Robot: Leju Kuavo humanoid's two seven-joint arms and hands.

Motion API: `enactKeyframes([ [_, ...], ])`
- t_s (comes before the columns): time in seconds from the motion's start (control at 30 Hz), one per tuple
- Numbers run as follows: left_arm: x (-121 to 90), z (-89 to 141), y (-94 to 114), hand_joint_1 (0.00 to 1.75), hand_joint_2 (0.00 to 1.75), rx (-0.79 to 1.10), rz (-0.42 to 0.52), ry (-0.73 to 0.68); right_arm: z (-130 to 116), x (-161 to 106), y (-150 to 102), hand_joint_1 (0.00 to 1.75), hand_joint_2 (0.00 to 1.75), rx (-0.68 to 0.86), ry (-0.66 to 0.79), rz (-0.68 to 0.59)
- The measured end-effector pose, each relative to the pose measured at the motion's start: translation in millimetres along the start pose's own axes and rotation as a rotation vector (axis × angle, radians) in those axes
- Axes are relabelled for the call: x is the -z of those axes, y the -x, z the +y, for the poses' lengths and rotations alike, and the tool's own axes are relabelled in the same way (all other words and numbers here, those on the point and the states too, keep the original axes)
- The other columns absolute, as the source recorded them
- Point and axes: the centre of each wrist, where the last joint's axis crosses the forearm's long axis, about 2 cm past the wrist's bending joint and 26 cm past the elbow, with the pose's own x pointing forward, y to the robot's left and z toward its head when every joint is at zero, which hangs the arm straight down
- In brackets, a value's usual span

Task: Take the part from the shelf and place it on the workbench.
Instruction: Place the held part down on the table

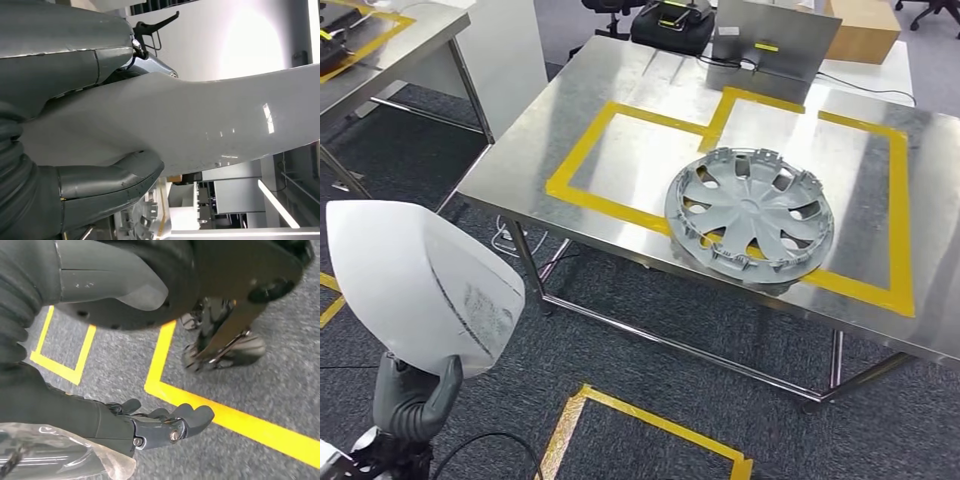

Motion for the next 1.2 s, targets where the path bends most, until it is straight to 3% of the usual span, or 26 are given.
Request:
enactKeyframes([
  [0.77,-5.9,0.2,0.8,1.75,1.75,0.006,0.032,0.008,-2.8,0.4,1.2,0.00,1.75,0.012,-0.010,-0.016],
  [1.2,-19.9,19.3,3.6,1.75,1.75,0.248,0.216,0.151,-2.1,0.4,1.1,0.00,1.75,0.083,-0.050,-0.020],
])
